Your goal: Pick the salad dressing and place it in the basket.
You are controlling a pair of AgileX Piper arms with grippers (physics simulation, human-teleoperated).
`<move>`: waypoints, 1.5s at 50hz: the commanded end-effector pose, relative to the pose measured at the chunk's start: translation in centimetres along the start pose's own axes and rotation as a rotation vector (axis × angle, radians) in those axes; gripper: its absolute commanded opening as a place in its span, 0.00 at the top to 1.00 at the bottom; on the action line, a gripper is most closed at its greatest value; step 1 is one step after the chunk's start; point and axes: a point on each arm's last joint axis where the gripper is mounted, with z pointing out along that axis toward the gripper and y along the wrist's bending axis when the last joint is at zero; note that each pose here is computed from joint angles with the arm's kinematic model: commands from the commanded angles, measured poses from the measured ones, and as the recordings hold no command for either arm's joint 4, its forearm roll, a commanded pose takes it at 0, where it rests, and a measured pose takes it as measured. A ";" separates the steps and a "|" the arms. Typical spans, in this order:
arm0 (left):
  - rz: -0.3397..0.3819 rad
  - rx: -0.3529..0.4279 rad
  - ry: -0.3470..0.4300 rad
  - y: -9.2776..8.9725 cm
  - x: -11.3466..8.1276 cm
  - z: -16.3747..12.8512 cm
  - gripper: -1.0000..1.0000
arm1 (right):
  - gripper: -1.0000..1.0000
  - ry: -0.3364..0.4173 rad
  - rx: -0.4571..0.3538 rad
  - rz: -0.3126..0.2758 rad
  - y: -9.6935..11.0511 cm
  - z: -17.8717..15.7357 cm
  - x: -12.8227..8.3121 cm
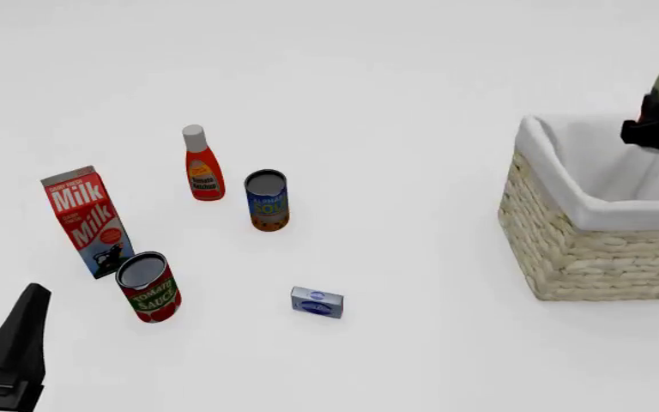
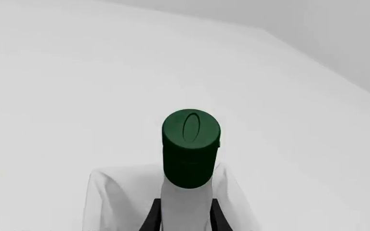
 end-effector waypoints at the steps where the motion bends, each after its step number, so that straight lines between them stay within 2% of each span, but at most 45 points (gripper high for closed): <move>1: 0.001 0.005 -0.002 0.0 0.0 0.0 0.00 | 1.00 0.028 0.019 0.014 -0.6 0.8 0.7; 19: 0.004 0.007 0.003 0.0 0.0 0.0 0.00 | 1.00 0.064 0.012 0.027 -0.3 2.4 2.4; 58: 0.012 -0.005 0.005 0.0 0.0 0.0 0.00 | 1.00 0.134 -0.005 0.023 0.0 5.8 3.8; 75: 0.016 -0.005 0.004 0.0 0.0 0.0 0.00 | 1.00 0.168 -0.012 0.031 0.3 6.7 5.2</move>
